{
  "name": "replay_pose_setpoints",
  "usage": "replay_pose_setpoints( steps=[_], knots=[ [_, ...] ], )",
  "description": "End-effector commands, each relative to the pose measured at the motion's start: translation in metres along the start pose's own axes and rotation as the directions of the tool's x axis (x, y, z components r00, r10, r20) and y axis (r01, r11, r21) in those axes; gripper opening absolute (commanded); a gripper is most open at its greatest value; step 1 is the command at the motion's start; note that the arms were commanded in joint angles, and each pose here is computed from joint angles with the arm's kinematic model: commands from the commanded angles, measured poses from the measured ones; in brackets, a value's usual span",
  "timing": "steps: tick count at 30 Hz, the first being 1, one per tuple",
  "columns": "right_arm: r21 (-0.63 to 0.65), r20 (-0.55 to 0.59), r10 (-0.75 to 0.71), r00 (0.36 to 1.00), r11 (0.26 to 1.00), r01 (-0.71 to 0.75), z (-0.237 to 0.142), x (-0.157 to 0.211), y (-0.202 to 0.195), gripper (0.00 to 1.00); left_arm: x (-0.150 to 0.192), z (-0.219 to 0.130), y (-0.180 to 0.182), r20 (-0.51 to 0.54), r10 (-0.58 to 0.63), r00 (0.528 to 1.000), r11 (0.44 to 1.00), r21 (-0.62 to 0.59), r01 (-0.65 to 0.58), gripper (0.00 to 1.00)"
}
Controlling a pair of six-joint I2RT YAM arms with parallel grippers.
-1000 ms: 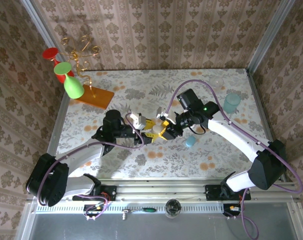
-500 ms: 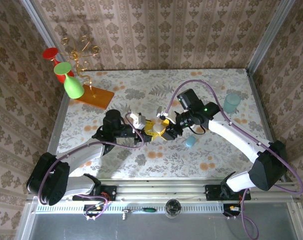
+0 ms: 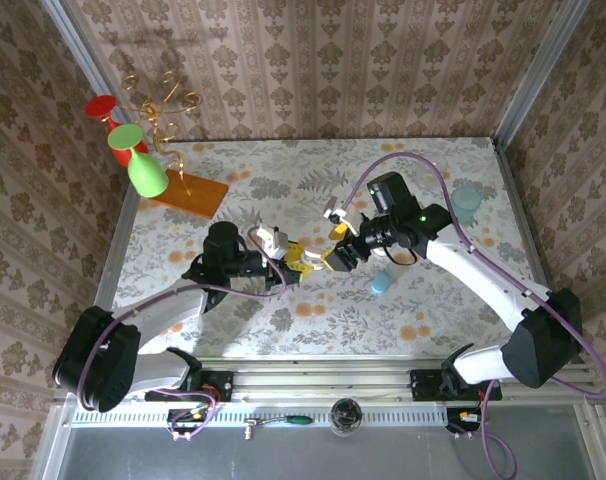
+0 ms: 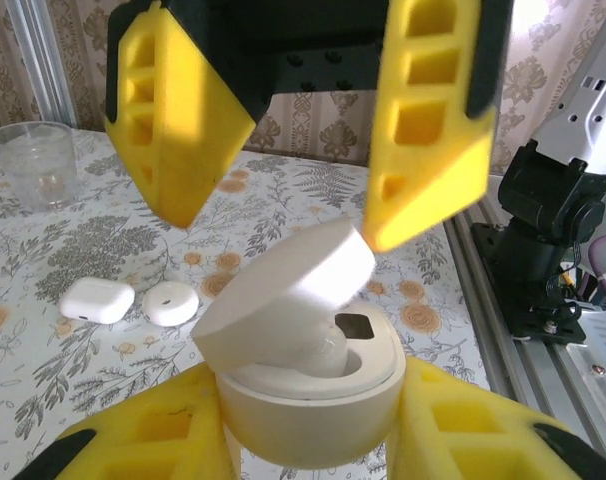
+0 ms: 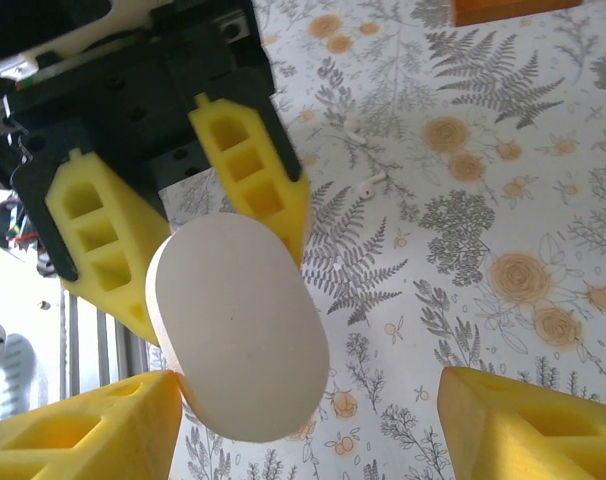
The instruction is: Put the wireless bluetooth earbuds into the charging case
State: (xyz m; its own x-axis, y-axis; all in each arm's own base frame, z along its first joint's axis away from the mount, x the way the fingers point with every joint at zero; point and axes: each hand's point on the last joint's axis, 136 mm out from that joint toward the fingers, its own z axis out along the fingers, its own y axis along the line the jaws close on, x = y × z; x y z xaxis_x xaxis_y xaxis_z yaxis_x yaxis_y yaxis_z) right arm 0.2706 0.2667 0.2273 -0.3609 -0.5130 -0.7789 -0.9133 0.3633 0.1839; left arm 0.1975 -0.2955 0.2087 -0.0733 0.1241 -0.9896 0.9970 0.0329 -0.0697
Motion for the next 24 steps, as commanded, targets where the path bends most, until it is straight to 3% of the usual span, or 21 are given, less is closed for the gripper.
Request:
replay_pose_setpoints(
  steps=[1,11,17,24],
  knots=[
    [0.078,0.056,0.060,0.997,0.995,-0.065,-0.010,-0.017,-0.018,0.69,-0.014,-0.006,-0.008,0.048,0.049,0.998,0.999,0.019,-0.050,0.32],
    [0.092,0.148,0.162,0.976,0.980,-0.176,-0.024,-0.039,-0.025,0.69,-0.016,-0.017,0.003,0.097,0.049,0.994,0.999,-0.029,-0.046,0.32],
    [0.097,0.262,0.188,0.947,0.971,-0.220,-0.038,-0.052,-0.025,0.70,-0.015,-0.028,0.014,0.114,0.052,0.992,0.996,-0.075,-0.044,0.33],
    [0.077,0.256,0.196,0.947,0.972,-0.222,-0.029,-0.052,-0.023,0.70,-0.012,-0.027,0.015,0.092,0.068,0.993,0.996,-0.060,-0.062,0.33]
  ],
)
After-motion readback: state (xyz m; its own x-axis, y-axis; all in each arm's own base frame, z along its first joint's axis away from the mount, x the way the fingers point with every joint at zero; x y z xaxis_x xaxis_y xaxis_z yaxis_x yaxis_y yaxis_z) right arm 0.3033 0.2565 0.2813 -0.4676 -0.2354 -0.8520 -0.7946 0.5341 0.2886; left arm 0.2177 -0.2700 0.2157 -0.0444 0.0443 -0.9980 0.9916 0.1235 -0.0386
